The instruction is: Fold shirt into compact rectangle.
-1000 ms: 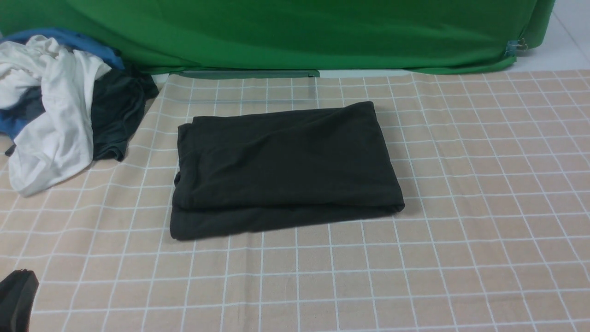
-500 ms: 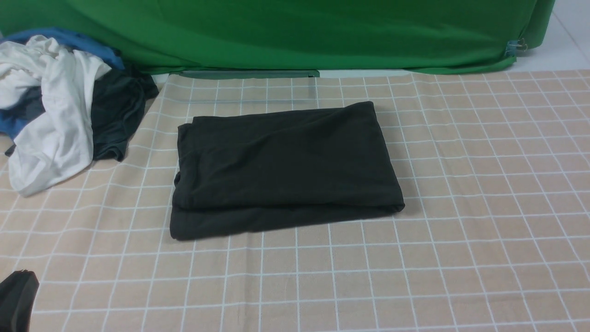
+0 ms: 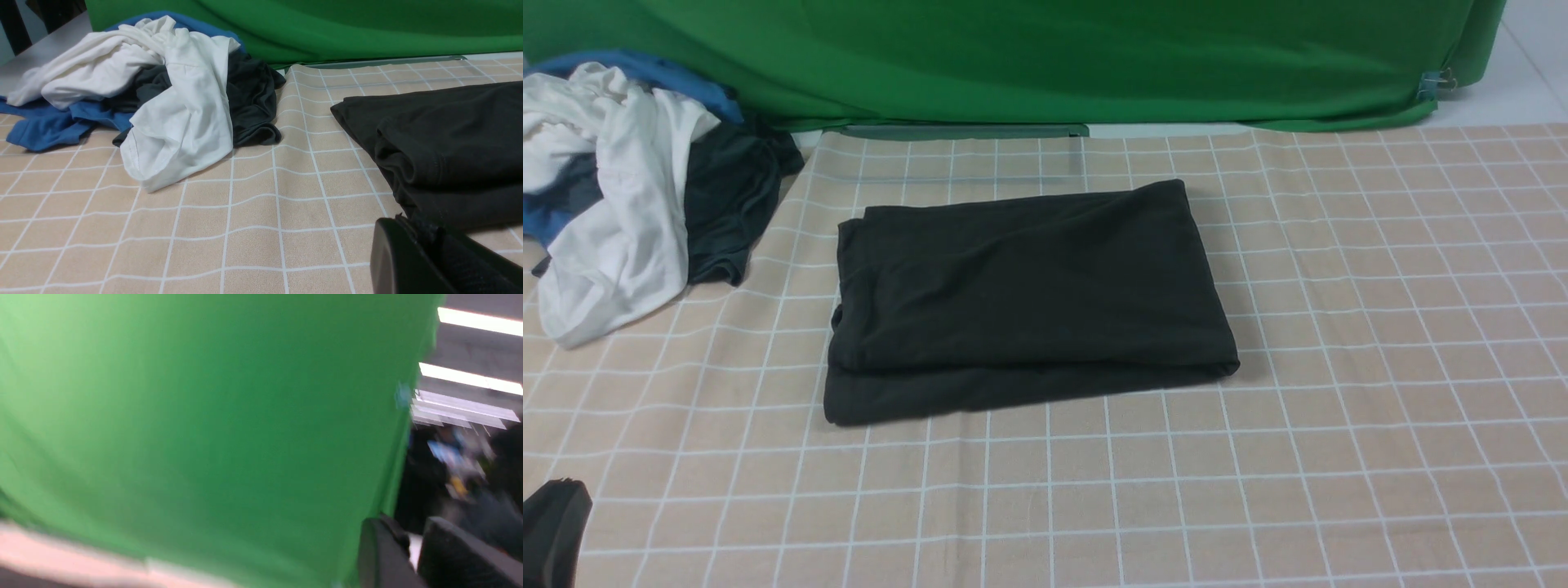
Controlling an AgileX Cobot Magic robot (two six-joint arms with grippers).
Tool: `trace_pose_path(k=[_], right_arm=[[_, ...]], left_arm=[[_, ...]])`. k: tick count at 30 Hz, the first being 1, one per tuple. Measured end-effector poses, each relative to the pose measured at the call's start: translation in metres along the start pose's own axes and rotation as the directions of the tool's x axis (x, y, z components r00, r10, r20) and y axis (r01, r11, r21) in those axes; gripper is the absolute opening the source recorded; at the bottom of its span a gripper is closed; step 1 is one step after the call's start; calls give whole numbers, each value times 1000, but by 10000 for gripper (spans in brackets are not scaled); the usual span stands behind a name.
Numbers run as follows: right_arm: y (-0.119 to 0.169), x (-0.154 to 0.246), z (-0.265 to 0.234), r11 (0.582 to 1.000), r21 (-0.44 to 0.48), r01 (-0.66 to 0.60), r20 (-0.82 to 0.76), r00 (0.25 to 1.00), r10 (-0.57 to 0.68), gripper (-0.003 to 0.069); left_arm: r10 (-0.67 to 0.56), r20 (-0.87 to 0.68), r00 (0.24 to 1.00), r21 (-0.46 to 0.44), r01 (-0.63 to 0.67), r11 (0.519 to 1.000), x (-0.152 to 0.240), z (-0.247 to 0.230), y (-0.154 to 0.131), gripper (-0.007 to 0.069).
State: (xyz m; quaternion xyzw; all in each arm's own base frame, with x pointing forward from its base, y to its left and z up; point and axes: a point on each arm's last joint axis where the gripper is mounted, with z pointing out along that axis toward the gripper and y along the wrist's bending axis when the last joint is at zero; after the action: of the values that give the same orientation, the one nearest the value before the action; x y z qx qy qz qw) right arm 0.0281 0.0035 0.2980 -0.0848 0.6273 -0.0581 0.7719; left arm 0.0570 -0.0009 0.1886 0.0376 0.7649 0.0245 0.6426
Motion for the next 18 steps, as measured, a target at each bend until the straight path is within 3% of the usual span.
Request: trace_pose_path(k=[4, 8, 18], right_arm=[[8, 62, 8, 998, 61, 14, -211, 977, -1, 198], [15, 107, 5, 998, 57, -3, -360, 933, 24, 211], [21, 112, 4, 998, -18, -64, -370, 927, 53, 233]], left_arm=[[0, 0, 1000, 0, 0, 1000, 0, 0, 0, 20], [2, -1, 1000, -1, -2, 1000, 0, 0, 0, 20], [1, -1, 1000, -1, -1, 1000, 0, 0, 0, 20]])
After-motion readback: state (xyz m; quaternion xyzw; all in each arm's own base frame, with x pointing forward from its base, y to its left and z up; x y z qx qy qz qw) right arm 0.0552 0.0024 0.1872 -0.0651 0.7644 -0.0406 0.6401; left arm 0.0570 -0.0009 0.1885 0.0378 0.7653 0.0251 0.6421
